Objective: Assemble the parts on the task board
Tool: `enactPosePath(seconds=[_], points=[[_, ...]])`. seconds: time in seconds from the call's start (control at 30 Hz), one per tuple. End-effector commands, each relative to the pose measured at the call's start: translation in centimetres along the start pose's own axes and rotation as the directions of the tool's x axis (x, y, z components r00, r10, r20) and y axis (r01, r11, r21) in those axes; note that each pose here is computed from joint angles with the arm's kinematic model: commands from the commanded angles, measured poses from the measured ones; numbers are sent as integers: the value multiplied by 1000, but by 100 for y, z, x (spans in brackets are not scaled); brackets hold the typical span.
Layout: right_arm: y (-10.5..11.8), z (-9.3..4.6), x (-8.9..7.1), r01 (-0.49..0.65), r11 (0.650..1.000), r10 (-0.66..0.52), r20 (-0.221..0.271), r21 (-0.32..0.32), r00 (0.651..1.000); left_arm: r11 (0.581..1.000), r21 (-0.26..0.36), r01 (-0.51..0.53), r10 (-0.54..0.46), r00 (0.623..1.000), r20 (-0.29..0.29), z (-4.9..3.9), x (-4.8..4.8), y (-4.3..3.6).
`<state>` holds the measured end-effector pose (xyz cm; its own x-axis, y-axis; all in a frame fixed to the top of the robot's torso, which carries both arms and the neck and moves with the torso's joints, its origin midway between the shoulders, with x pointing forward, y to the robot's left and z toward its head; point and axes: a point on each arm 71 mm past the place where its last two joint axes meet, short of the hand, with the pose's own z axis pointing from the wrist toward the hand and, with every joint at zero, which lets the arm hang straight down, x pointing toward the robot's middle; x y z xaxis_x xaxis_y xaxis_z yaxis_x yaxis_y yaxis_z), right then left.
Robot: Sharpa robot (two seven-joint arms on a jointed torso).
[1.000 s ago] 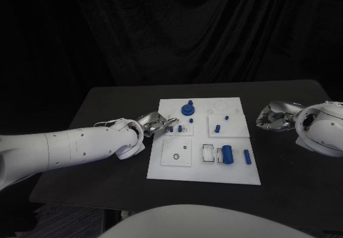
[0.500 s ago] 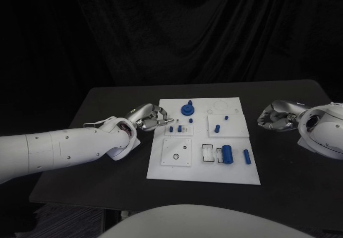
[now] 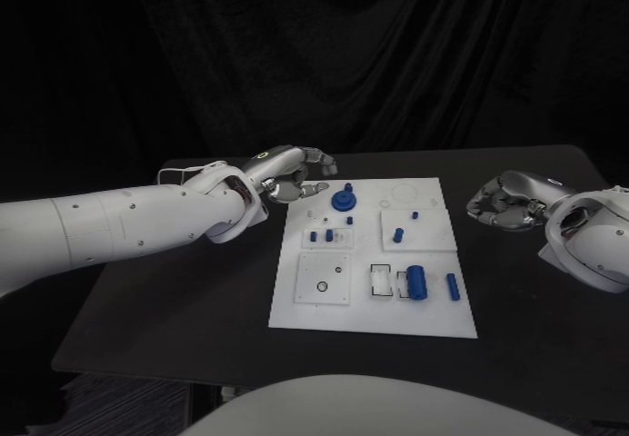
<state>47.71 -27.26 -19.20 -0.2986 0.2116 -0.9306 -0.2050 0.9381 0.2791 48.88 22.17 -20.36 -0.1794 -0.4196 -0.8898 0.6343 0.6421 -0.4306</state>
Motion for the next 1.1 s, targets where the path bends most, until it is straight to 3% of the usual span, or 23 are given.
enactPosePath(seconds=[0.03, 0.27, 0.43, 0.77, 1.1], points=[[28, 10, -34, -4, 1000, 6, 37, -31, 999, 983, 177, -57, 87, 981, -171, 110, 137, -91], [17, 21, -21, 1, 1000, 0, 20, -25, 1000, 971, 208, -116, 167, 954, -248, 458, 323, -90], [2, 11, -15, 2, 1000, -2, 9, -18, 1000, 973, 188, -132, 180, 946, -270, 608, 420, -101], [-16, 5, -6, 6, 1000, -6, -6, -5, 1000, 975, 171, -143, 188, 942, -278, 754, 514, -138], [-19, 8, 3, 6, 1000, -6, -19, 2, 1000, 971, 169, -170, 218, 921, -324, 756, 609, -135]])
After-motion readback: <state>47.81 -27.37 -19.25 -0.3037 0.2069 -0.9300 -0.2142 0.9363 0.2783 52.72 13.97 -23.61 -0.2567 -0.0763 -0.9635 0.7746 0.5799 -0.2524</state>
